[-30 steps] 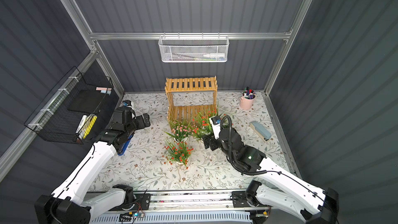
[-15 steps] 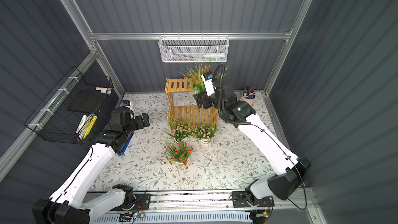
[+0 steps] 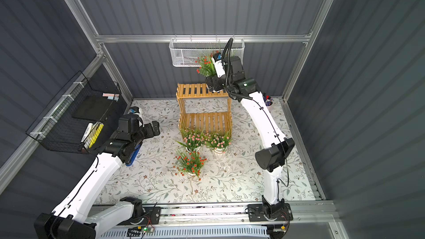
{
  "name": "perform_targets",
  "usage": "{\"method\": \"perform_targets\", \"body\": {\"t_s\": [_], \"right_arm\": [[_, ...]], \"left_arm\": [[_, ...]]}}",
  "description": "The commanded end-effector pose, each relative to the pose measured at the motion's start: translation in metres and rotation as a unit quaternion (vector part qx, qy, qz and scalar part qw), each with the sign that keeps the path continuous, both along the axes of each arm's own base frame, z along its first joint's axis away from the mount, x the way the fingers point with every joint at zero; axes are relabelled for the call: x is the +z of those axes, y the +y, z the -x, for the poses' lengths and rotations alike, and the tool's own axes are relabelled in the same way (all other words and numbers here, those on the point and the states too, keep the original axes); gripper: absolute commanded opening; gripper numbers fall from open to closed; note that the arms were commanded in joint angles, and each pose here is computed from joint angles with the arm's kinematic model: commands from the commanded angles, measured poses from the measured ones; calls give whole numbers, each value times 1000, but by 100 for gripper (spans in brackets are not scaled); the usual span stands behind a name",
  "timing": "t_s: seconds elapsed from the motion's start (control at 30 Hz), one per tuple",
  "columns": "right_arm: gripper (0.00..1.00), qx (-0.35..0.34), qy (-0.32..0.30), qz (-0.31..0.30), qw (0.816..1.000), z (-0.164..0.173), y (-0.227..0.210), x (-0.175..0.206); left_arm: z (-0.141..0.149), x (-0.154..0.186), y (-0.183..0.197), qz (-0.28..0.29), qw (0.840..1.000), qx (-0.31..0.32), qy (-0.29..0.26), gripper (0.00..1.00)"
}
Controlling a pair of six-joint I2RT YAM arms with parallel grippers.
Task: Place the baby's breath potted plants on the rack by color
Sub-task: Place the baby's breath potted plant on the rack.
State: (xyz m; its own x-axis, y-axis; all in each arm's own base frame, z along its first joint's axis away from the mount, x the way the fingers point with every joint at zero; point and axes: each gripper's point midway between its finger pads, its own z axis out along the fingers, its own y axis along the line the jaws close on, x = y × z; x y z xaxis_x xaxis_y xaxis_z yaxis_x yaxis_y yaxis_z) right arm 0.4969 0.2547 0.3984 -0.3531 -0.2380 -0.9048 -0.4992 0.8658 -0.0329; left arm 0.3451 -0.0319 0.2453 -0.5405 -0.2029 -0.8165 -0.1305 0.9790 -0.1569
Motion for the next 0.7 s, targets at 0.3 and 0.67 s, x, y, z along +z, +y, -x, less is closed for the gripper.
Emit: {"method": "perform_targets", "body": {"t_s": [0.3,0.67], "right_arm": [[71,-2,-9,2,1000,-22,-4,-6],[72,-2,-1,5,1000,-43,-5,-25]], "left_arm": [[0,1,-8,10,1000,-18,2,99],[0,3,-8,10,1000,-16,0,99]]}}
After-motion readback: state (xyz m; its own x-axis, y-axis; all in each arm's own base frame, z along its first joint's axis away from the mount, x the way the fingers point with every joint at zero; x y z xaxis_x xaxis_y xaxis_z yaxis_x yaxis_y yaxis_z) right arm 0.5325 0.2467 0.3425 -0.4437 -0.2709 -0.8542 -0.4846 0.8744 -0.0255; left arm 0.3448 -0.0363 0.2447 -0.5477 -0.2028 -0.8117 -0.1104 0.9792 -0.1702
